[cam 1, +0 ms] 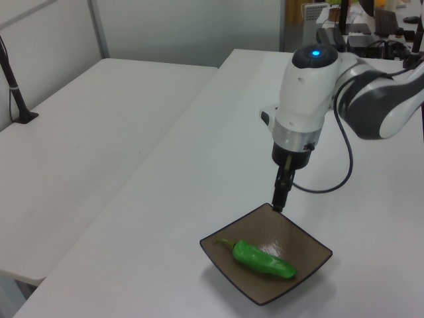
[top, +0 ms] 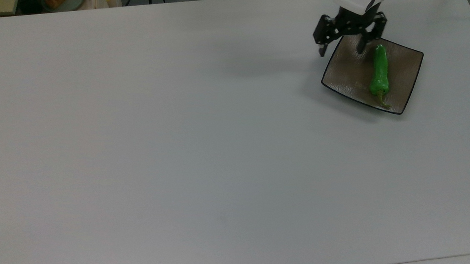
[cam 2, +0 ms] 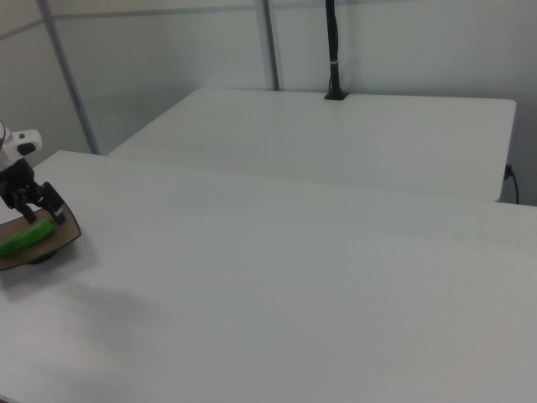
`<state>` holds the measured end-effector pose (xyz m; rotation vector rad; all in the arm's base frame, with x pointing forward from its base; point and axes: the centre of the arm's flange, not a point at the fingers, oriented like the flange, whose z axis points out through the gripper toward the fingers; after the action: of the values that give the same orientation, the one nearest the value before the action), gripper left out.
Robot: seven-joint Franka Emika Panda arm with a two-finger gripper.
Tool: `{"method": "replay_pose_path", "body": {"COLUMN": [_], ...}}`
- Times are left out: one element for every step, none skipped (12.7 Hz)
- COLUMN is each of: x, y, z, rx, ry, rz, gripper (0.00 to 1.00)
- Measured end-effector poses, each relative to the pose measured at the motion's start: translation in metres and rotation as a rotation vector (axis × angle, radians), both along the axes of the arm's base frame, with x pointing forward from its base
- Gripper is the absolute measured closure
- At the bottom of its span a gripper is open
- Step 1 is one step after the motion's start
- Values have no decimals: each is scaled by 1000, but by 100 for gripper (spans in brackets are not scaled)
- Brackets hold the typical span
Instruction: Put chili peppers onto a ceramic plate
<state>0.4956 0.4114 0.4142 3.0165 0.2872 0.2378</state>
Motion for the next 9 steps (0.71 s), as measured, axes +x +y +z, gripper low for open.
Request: {"method": "replay_pose_path", "body": {"x": [1, 4, 8, 16, 21, 31, 40, 48, 53], "y": [-13, -27, -39, -59, -75, -104, -130, -154, -170], "z": [2, 5, 7, 12, 18, 30, 44, 58, 65], "rx": [-57, -102, -124, -137, -142, -142, -127, -109, -94], "ry": [34, 63, 88, 129, 156, 192, 197, 186, 181], "rz": [46, 75, 94, 122, 139, 152, 140, 108, 79], "gripper": [0, 0, 0, 0, 0, 0, 0, 0, 0]}}
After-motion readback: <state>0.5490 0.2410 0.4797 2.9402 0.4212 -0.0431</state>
